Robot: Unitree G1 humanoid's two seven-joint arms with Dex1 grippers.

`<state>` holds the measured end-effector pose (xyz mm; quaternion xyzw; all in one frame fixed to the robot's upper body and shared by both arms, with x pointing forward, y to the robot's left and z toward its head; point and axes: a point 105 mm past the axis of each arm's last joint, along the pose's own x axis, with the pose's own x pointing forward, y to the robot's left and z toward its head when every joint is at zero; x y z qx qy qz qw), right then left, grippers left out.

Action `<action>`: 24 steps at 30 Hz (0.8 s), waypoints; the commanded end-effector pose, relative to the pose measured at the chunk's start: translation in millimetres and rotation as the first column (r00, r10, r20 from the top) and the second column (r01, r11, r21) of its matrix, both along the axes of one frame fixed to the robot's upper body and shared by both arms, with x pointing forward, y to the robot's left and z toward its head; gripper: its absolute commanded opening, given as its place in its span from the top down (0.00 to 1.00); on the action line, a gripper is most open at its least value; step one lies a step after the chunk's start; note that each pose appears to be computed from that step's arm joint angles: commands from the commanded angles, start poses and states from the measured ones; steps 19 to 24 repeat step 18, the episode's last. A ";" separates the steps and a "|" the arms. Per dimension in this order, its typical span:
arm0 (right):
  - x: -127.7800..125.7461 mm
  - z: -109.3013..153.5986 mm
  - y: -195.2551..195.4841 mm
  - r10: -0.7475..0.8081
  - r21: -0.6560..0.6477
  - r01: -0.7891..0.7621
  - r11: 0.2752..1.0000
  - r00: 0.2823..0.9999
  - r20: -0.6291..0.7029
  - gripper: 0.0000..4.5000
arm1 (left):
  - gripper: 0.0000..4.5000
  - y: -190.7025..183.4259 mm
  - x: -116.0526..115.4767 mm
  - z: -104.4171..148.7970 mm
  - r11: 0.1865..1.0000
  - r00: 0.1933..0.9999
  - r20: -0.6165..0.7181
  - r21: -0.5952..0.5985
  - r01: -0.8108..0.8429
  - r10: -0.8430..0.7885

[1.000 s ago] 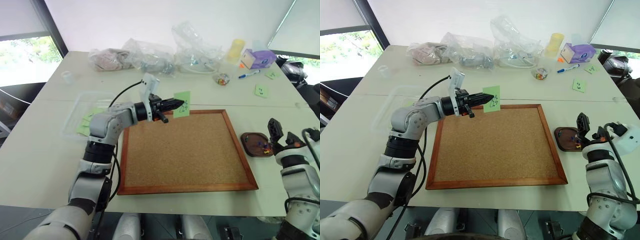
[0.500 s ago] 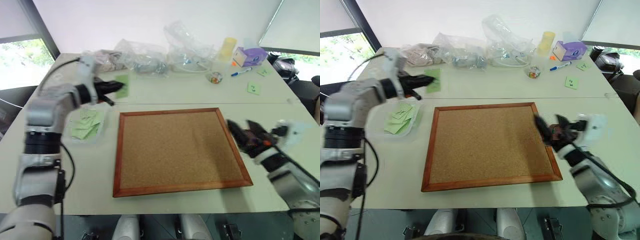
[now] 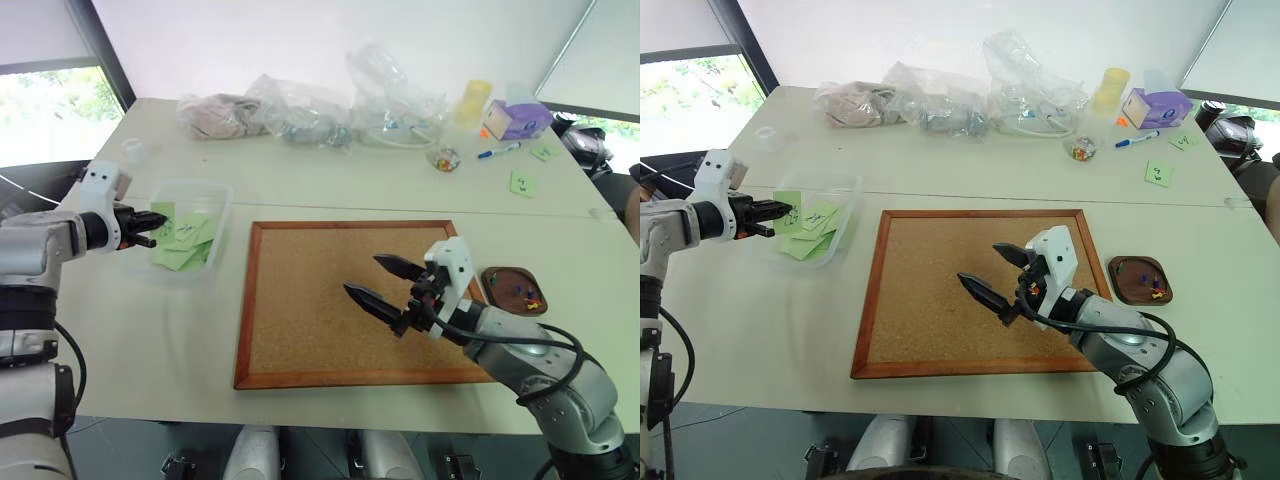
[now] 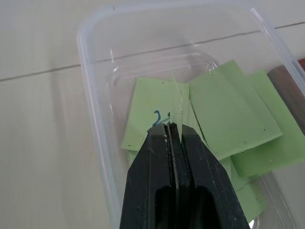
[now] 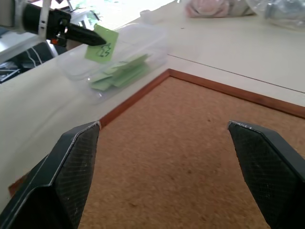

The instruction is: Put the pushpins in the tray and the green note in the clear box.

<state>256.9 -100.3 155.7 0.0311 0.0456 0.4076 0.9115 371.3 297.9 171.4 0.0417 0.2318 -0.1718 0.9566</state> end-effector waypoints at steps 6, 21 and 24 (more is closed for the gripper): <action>2.4 6.4 -9.9 -0.045 0.000 0.045 0.999 0.997 0.056 0.00 | 0.16 -8.7 0.3 16.4 0.999 0.998 0.057 0.006 0.040 -0.040; -7.6 15.4 -61.5 -0.255 0.047 0.252 0.967 0.965 0.057 0.00 | 0.03 -123.9 -16.8 89.0 0.841 0.780 0.326 0.111 0.530 -0.535; -7.6 15.4 -61.5 -0.255 0.047 0.252 0.967 0.965 0.057 0.00 | 0.03 -123.9 -16.8 89.0 0.841 0.780 0.326 0.111 0.530 -0.535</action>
